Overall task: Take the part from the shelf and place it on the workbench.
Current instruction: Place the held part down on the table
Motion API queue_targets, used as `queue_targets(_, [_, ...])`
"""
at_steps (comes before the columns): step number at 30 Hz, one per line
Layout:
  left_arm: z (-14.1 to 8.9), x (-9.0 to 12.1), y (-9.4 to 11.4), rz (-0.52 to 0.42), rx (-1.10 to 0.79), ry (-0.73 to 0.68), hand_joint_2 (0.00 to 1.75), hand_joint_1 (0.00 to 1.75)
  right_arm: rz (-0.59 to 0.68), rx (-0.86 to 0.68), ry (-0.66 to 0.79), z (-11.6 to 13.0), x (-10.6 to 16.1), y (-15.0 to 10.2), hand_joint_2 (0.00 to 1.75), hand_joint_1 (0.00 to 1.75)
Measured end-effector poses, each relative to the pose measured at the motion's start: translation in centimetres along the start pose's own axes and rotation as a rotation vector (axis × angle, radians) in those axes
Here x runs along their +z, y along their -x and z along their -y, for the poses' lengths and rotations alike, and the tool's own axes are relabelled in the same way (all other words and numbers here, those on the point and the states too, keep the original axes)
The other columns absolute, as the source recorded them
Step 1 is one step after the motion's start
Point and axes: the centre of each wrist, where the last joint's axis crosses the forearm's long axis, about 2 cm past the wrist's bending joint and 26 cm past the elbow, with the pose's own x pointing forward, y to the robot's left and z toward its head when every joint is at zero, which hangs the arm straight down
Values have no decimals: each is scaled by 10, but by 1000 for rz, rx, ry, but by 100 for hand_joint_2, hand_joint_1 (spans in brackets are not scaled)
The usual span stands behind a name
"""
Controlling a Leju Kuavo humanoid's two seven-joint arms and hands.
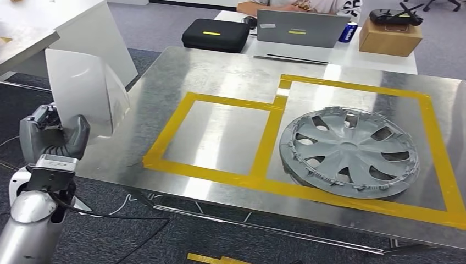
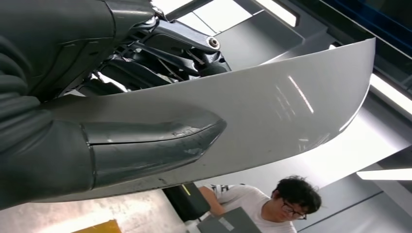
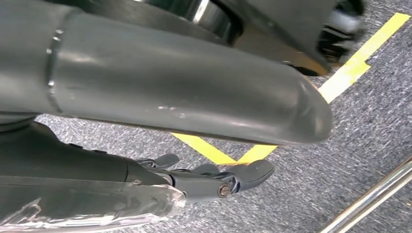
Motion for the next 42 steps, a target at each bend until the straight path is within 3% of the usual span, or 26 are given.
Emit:
queue_targets(6, [-9,-5,9,-52,43,14,175,175,1,9,-2,1,0,1,0,0])
queue_targets(16, [-30,-12,23,-41,18,45,175,175,11,24,-15,2,-1,-1,0,0])
queue_targets(28, [-35,-12,28,-42,1,53,175,175,16,35,-21,3,-2,-3,0,0])
queue_targets(42, [-55,-24,45,-75,-83,-39,175,175,25,71,-49,18,-5,1,0,0])
